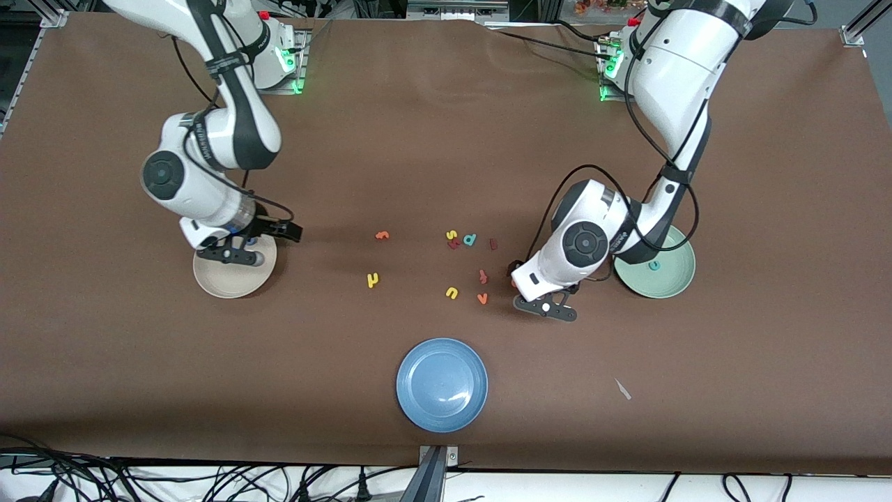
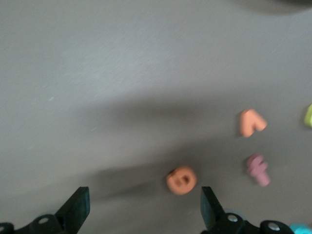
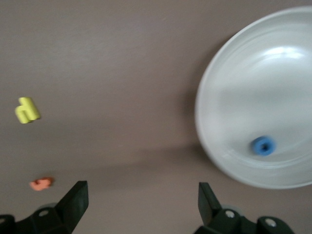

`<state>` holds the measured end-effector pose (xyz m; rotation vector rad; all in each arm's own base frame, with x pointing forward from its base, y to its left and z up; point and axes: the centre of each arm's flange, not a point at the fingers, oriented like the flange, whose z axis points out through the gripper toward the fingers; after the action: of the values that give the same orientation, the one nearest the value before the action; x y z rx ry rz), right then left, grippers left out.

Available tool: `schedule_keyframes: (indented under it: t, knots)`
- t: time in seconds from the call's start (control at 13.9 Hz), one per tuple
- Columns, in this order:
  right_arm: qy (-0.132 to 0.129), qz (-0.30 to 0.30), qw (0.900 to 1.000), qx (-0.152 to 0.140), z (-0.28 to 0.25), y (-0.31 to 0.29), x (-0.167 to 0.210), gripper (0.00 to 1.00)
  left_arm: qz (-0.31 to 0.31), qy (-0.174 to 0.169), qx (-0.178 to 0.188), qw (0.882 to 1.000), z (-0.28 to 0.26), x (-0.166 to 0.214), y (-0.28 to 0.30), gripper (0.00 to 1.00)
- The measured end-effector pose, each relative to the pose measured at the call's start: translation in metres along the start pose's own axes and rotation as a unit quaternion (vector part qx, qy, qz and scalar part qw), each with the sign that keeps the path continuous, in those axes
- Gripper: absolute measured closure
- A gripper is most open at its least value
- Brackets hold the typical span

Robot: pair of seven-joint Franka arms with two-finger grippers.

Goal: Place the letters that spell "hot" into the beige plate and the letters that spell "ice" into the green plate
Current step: 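Release the blue o on the beige plate while the left gripper reaches the e, then carry the orange e to the green plate while the right gripper reaches the f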

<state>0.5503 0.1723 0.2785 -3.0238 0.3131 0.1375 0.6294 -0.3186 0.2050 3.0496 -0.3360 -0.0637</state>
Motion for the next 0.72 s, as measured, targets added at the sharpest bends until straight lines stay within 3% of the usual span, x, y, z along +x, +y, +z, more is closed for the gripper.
schedule_keyframes:
  t: [0.14, 0.29, 0.36, 0.43, 0.5, 0.72]
  knots:
    - [0.002, 0.045, 0.999, -0.001, 0.010, -0.030, -0.011, 0.00, -0.003, 0.001, -0.001, 1.000, 0.009, -0.003, 0.011, 0.00]
    - [0.012, 0.106, 0.994, -0.002, 0.025, -0.059, -0.024, 0.00, -0.016, -0.004, 0.000, 1.000, 0.017, -0.006, 0.019, 0.12]
    - [0.017, 0.139, 0.990, -0.002, 0.035, -0.072, -0.032, 0.00, -0.028, -0.006, 0.000, 1.000, 0.020, -0.007, 0.023, 0.12]
    - [0.022, 0.169, 0.985, -0.002, 0.042, -0.082, -0.038, 0.00, -0.038, -0.008, 0.001, 0.999, 0.022, -0.009, 0.026, 0.19]
    - [0.027, 0.199, 0.980, 0.000, 0.048, -0.089, -0.042, 0.00, -0.044, -0.010, 0.001, 0.999, 0.025, -0.010, 0.029, 0.31]
    - [0.041, 0.279, 0.959, 0.011, 0.059, -0.098, -0.044, 0.00, -0.049, -0.011, 0.002, 0.999, 0.030, -0.011, 0.028, 0.42]
